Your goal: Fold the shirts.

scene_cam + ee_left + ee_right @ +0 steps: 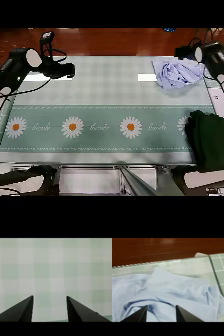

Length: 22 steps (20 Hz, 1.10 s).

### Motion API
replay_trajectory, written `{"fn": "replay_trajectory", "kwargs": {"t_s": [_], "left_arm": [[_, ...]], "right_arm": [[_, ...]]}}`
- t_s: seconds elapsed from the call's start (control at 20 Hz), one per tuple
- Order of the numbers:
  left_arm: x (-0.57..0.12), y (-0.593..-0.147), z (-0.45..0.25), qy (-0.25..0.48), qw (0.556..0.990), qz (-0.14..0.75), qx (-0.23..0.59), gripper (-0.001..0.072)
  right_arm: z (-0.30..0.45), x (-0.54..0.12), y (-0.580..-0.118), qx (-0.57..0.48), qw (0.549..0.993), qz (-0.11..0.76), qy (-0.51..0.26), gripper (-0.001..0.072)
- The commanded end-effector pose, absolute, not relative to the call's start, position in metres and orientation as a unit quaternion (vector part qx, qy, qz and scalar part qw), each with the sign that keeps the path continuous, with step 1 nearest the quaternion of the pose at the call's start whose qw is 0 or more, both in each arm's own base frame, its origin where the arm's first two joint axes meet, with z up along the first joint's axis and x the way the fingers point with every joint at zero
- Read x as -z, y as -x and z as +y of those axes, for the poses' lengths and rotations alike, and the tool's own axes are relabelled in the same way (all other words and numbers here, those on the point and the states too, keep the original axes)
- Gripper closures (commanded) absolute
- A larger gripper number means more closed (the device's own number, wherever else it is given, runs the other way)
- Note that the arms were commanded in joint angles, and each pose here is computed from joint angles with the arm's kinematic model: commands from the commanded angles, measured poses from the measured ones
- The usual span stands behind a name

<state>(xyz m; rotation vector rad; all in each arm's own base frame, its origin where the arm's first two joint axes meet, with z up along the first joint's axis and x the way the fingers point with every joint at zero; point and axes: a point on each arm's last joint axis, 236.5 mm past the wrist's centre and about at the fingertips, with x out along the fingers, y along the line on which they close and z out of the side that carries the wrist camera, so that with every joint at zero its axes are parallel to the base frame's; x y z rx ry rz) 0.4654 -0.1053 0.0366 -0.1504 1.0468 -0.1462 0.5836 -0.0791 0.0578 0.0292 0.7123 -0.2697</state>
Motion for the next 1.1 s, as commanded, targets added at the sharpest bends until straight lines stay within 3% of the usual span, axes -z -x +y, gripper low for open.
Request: {"fn": "replay_trajectory", "kwargs": {"t_s": [0.0,0.2,0.6,0.65,0.75,0.9,1.05], "left_arm": [[-0.03,-0.457,-0.095,0.074,0.848,0.521,0.059,0.02],[-0.023,-0.452,-0.095,0.073,0.84,0.535,0.058,0.02],[-0.005,-0.438,-0.094,0.068,0.815,0.572,0.055,0.02],[-0.007,-0.439,-0.092,0.069,0.816,0.572,0.053,0.02],[-0.022,-0.444,-0.083,0.074,0.818,0.568,0.047,0.02],[-0.068,-0.447,-0.063,0.077,0.827,0.555,0.041,0.0201],[-0.134,-0.443,-0.058,0.076,0.866,0.491,0.064,0.0201]], "right_arm": [[-0.118,-0.013,-0.59,0.135,0.908,0.387,-0.085,0.0299],[-0.135,0.041,-0.58,0.146,0.868,0.471,-0.062,0.0299],[-0.128,0.098,-0.567,0.139,0.835,0.527,-0.071,0.0306],[-0.124,0.1,-0.565,0.134,0.832,0.532,-0.078,0.0342],[-0.115,0.095,-0.564,0.114,0.832,0.538,-0.079,0.0658],[-0.101,0.052,-0.574,0.083,0.847,0.518,-0.088,0.0688],[-0.087,-0.04,-0.595,0.051,0.892,0.438,-0.1,0.0688]]}}
